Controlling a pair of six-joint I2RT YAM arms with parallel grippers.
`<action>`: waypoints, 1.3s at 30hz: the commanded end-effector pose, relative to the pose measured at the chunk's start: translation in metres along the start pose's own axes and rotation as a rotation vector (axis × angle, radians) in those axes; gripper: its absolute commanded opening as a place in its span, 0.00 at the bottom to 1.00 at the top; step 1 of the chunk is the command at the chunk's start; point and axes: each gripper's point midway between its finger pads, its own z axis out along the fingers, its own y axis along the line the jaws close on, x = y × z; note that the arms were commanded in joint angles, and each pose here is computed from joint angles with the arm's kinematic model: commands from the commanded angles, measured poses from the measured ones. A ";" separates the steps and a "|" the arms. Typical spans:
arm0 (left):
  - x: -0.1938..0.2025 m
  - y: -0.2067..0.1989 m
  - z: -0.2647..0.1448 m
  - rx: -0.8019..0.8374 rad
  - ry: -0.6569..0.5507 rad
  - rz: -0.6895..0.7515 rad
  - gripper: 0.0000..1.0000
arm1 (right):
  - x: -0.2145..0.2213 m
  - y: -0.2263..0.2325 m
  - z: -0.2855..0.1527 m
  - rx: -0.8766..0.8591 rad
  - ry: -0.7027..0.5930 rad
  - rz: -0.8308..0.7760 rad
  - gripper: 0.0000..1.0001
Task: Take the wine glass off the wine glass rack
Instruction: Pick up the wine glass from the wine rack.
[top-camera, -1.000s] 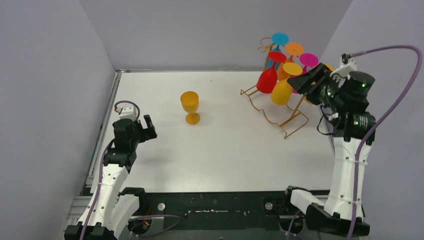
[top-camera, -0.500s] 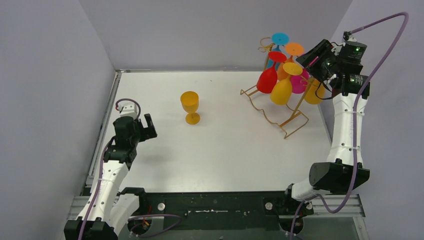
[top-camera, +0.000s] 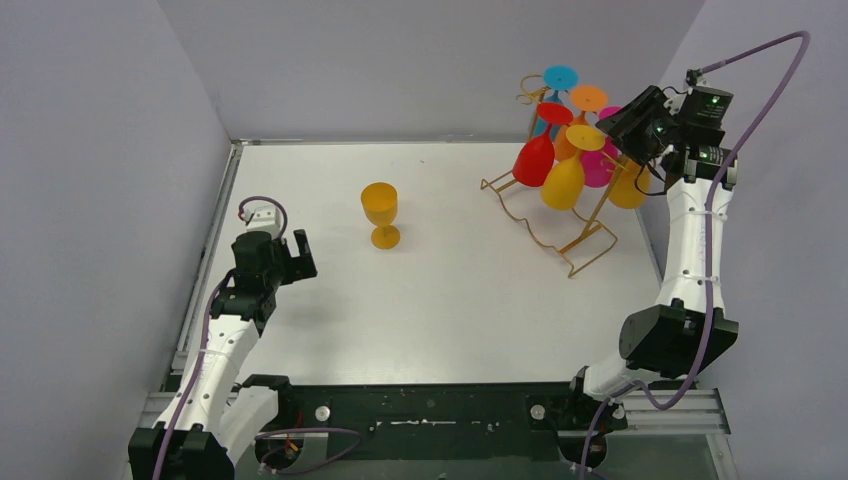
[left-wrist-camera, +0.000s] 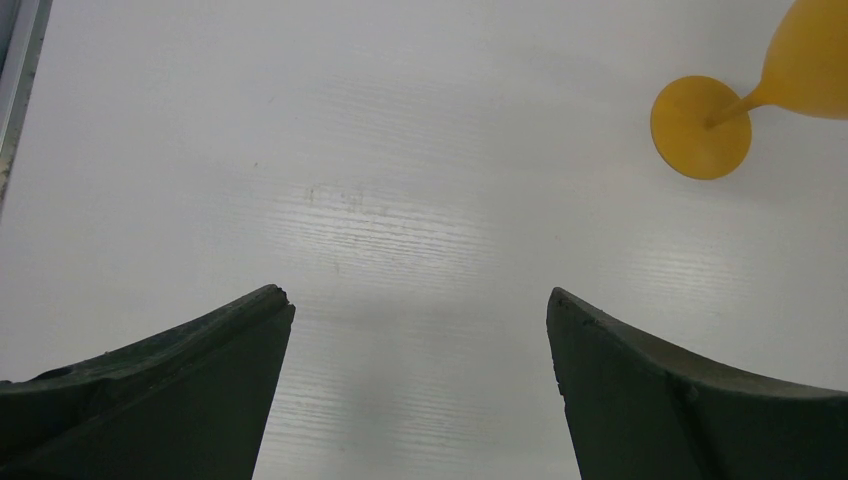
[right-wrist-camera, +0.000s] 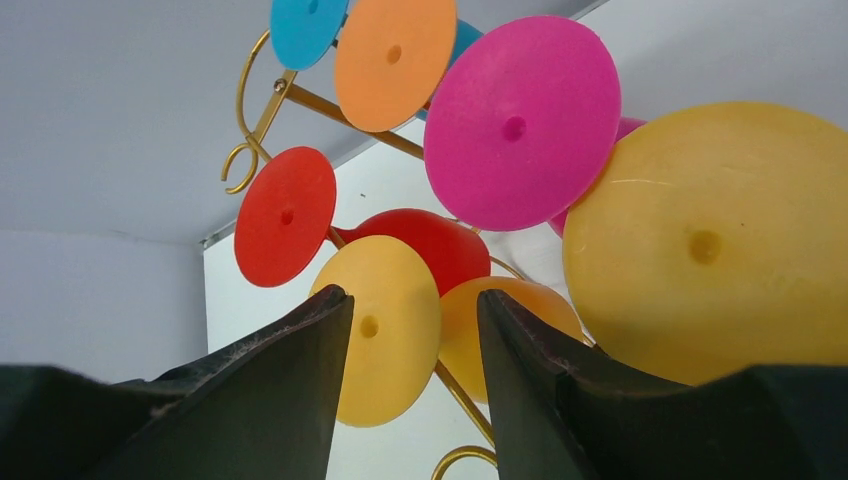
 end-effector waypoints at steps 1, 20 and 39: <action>-0.030 -0.008 -0.004 0.026 -0.076 0.005 0.97 | -0.012 0.010 0.004 -0.060 -0.030 -0.018 0.49; -0.029 -0.011 -0.002 0.040 -0.075 0.012 0.97 | 0.002 0.003 0.019 -0.081 0.021 0.023 0.39; -0.027 -0.014 -0.002 0.058 -0.077 0.016 0.97 | -0.001 0.011 0.006 -0.131 -0.016 0.056 0.14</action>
